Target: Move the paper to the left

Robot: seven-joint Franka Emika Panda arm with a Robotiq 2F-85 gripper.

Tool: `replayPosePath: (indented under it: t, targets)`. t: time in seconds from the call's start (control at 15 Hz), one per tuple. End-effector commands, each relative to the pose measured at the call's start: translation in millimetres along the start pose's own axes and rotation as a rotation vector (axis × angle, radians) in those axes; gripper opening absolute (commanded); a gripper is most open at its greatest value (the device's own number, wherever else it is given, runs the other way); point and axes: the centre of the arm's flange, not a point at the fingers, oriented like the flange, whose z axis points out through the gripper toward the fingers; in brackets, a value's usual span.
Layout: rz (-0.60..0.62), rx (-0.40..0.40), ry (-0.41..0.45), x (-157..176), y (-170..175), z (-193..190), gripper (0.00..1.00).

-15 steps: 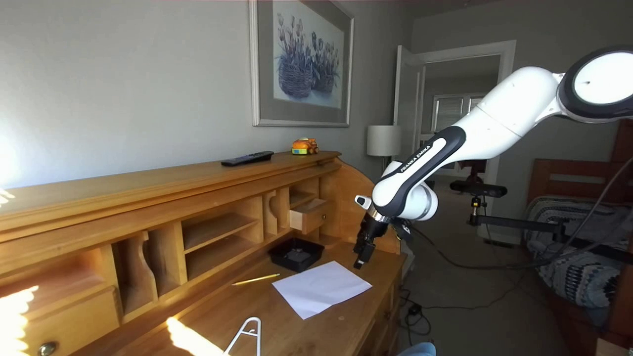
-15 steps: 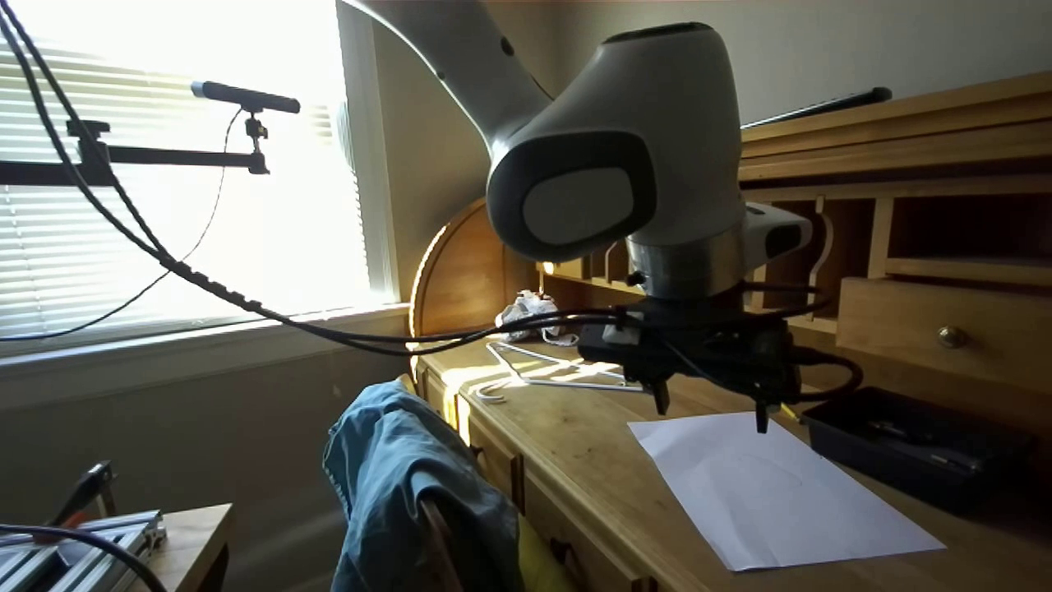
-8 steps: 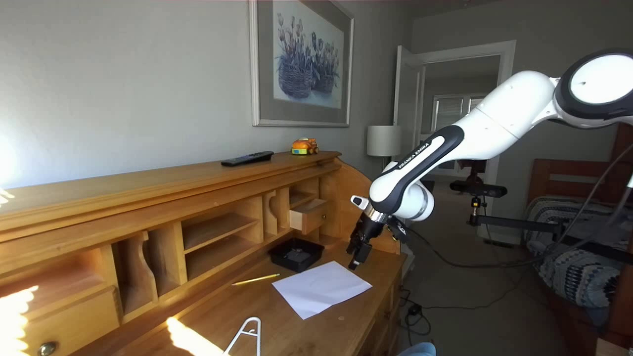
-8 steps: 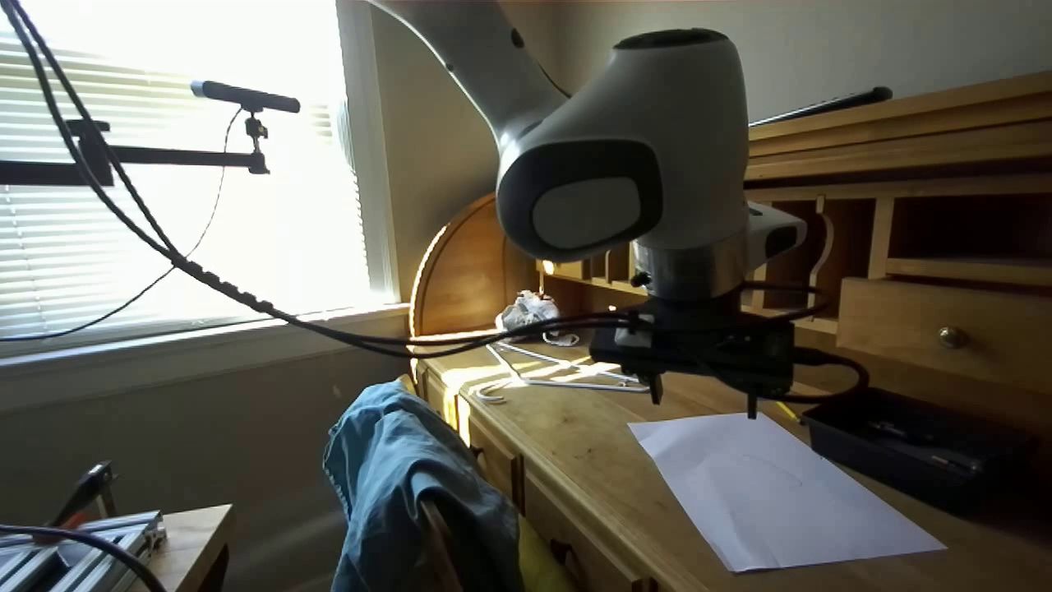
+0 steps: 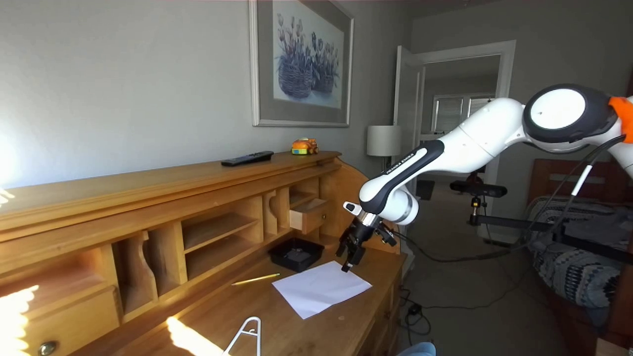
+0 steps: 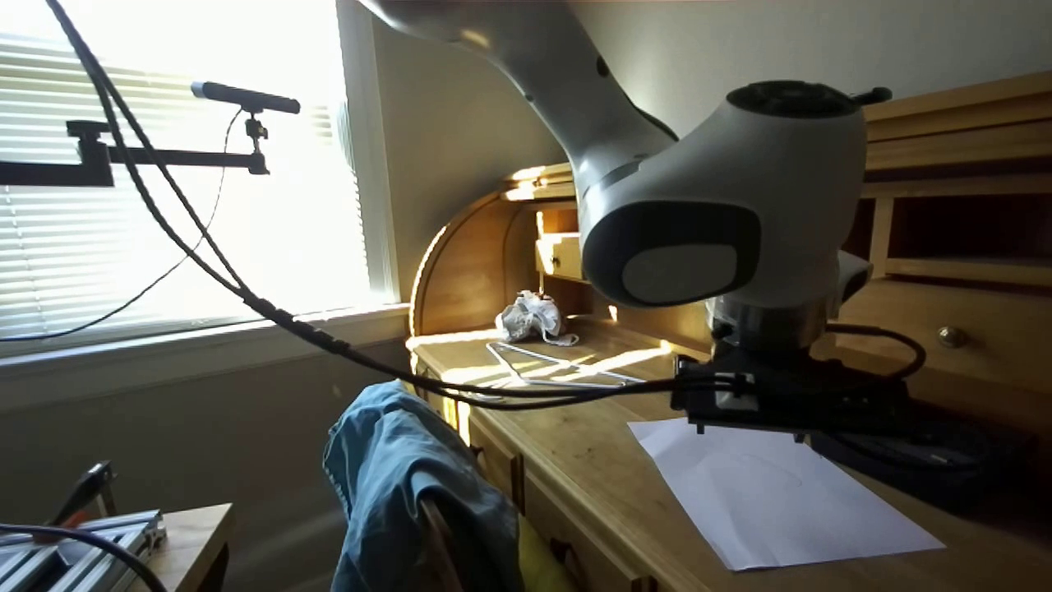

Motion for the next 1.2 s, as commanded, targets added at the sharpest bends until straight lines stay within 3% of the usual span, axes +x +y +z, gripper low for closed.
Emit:
replayPosePath:
  t: [0.0,0.07,0.53,1.13]
  targets:
    - [-0.09,-0.026,0.062,1.2,21.2,32.6,1.0]
    - [-0.16,-0.018,0.055,-0.7,22.9,38.7,1.0]
    - [-0.153,0.088,0.057,-2.1,33.9,63.3,1.0]
    - [-0.161,0.1,0.069,-0.4,48.2,73.9,1.0]
